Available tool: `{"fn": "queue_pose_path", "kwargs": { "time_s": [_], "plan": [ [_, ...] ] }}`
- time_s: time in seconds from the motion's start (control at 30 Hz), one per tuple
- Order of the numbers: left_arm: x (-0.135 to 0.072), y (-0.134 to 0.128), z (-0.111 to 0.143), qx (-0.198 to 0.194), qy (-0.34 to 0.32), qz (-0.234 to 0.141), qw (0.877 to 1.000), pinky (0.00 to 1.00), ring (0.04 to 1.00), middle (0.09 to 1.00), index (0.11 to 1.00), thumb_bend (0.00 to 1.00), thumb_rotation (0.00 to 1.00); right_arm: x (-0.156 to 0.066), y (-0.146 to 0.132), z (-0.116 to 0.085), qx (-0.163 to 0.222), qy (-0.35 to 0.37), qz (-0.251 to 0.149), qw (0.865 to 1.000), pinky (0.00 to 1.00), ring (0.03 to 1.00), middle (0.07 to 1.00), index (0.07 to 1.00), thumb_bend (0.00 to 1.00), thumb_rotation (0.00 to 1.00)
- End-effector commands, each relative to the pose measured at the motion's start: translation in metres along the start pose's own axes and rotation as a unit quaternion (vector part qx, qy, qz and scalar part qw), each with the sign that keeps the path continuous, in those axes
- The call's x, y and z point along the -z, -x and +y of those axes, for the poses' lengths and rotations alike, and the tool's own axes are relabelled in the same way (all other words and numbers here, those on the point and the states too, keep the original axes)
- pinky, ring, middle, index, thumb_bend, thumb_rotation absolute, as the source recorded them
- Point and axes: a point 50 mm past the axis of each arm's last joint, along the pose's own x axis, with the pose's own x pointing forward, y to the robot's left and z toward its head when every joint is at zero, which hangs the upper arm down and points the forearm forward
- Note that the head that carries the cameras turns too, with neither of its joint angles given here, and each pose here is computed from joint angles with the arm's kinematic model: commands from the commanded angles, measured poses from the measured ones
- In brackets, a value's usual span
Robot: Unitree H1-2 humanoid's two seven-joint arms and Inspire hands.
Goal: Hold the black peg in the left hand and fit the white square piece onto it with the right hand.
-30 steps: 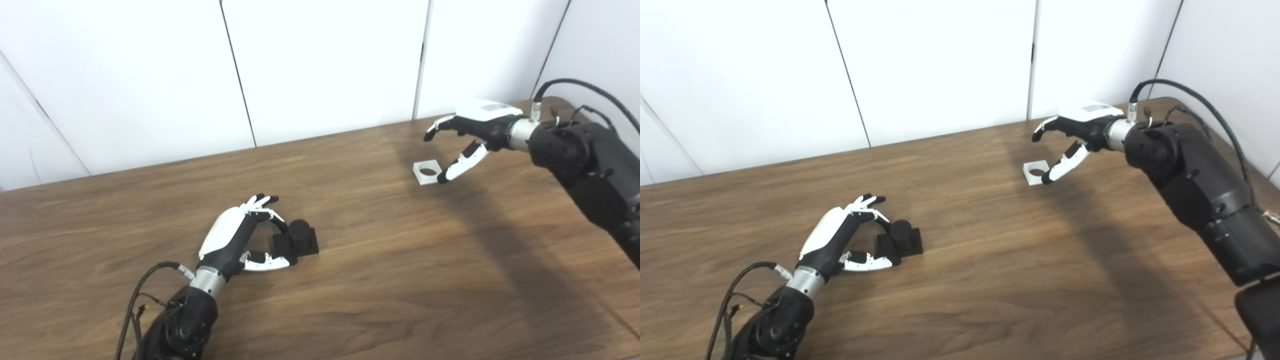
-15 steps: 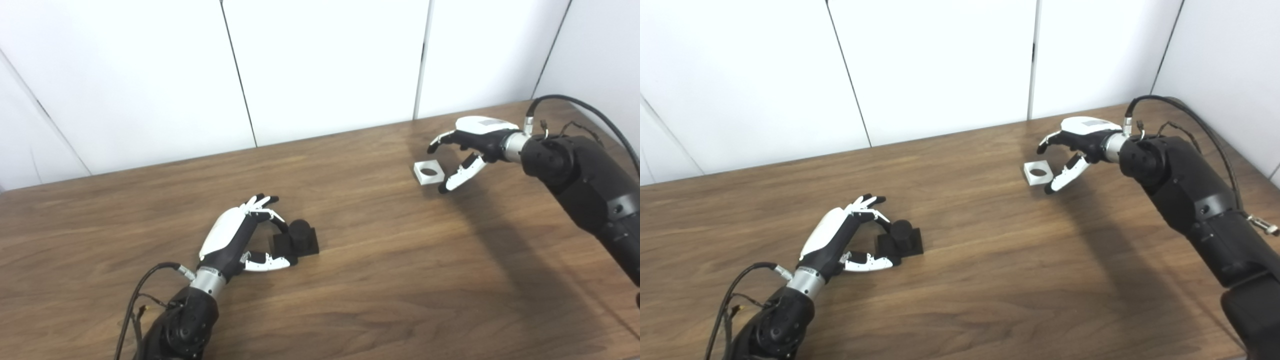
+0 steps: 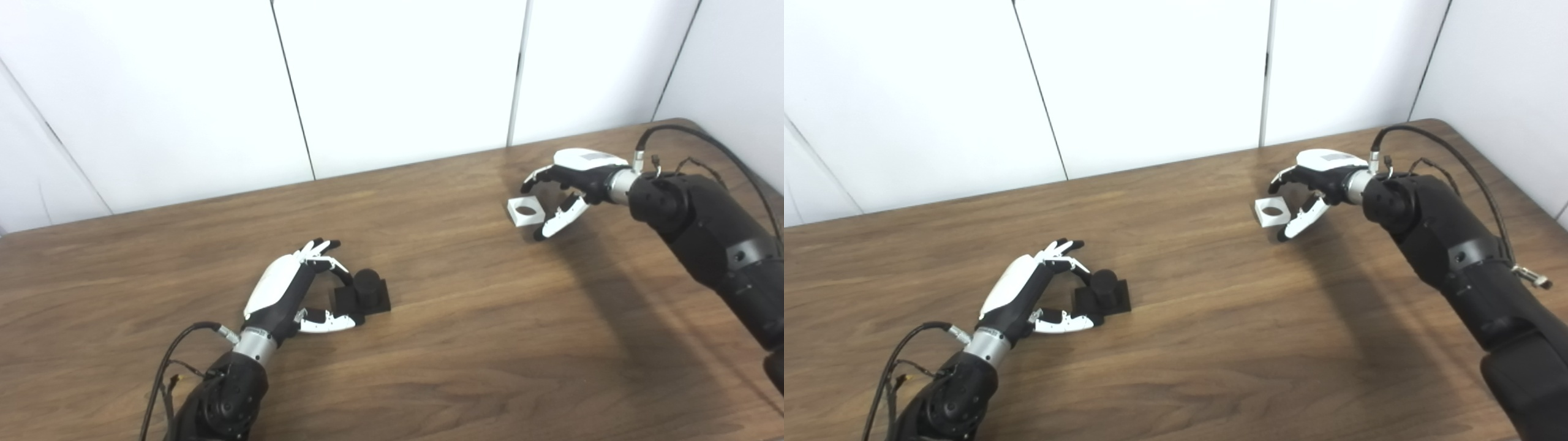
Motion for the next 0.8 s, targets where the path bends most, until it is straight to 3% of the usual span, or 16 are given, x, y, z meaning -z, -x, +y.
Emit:
{"fn": "queue_pose_path", "kwargs": {
  "time_s": [0.0,0.37,0.5,0.53,0.6,0.77],
  "plan": [
    [0.012,0.007,0.006,0.008,-0.031,0.025,0.999,1.0,1.0,0.935,0.494,0.52,0.08,-0.004,0.002,-0.031,0.051,0.012,-0.014,0.999,0.79,0.893,0.885,0.796,0.75,0.38],
    [0.011,0.007,0.006,0.009,-0.031,0.025,0.999,0.99,1.0,0.937,0.493,0.52,0.08,-0.003,-0.002,-0.016,0.063,0.001,-0.004,0.998,0.76,0.876,0.871,0.767,0.74,0.36],
    [0.011,0.008,0.007,0.009,-0.028,0.026,0.999,1.0,1.0,0.941,0.493,0.52,0.08,-0.003,-0.003,-0.011,0.092,-0.004,-0.008,0.996,0.73,0.84,0.834,0.667,0.71,0.24],
    [0.011,0.008,0.007,0.009,-0.029,0.027,0.999,1.0,1.0,0.939,0.493,0.52,0.08,-0.002,-0.004,-0.01,0.099,-0.004,-0.009,0.995,0.72,0.835,0.828,0.583,0.62,0.2],
    [0.012,0.008,0.006,0.007,-0.031,0.027,0.999,0.99,0.999,0.935,0.493,0.52,0.08,-0.002,-0.003,-0.009,0.109,0.003,-0.007,0.994,0.73,0.827,0.816,0.512,0.54,0.15],
    [0.012,0.009,0.006,0.01,-0.031,0.028,0.999,0.99,1.0,0.937,0.494,0.52,0.08,0.001,-0.003,-0.009,0.123,0.024,-0.004,0.992,0.72,0.816,0.8,0.491,0.51,0.14]
  ]
}}
